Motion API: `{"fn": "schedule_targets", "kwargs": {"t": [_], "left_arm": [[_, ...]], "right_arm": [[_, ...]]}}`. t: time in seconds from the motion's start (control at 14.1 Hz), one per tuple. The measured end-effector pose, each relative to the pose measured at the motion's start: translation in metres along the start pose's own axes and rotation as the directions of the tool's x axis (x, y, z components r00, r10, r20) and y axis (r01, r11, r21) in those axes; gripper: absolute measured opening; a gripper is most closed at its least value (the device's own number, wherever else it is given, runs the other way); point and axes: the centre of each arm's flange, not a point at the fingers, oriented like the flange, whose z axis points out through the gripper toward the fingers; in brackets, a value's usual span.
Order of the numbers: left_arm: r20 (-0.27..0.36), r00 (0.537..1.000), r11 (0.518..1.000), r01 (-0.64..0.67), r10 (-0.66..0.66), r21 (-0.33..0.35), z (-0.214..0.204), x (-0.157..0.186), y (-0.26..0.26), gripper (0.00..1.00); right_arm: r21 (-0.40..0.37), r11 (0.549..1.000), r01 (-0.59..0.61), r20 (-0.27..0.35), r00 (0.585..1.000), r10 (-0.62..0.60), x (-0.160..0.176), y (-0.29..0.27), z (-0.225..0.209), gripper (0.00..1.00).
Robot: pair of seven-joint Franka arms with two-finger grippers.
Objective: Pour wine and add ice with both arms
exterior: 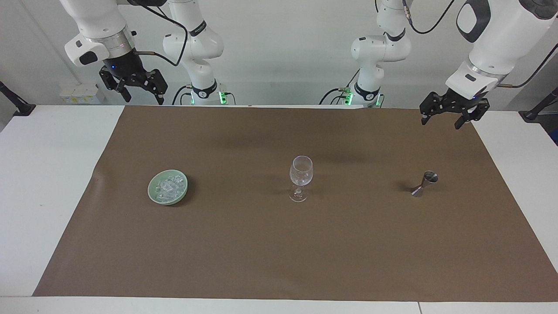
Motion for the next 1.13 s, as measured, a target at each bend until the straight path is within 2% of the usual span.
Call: {"fn": "schedule_targets", "kwargs": {"t": [0.92,1.13], "left_arm": [[-0.005,0.999,0.999,0.045,-0.045,-0.001,-0.005,-0.008,-0.022,1.0],[-0.006,0.985,0.984,0.172,-0.172,-0.049,-0.01,-0.018,-0.036,1.0]], "right_arm": [[0.0,1.0,0.0,0.0,1.0,0.0,0.0,0.0,0.0,1.0],[0.0,1.0,0.0,0.0,1.0,0.0,0.0,0.0,0.0,1.0]]}}
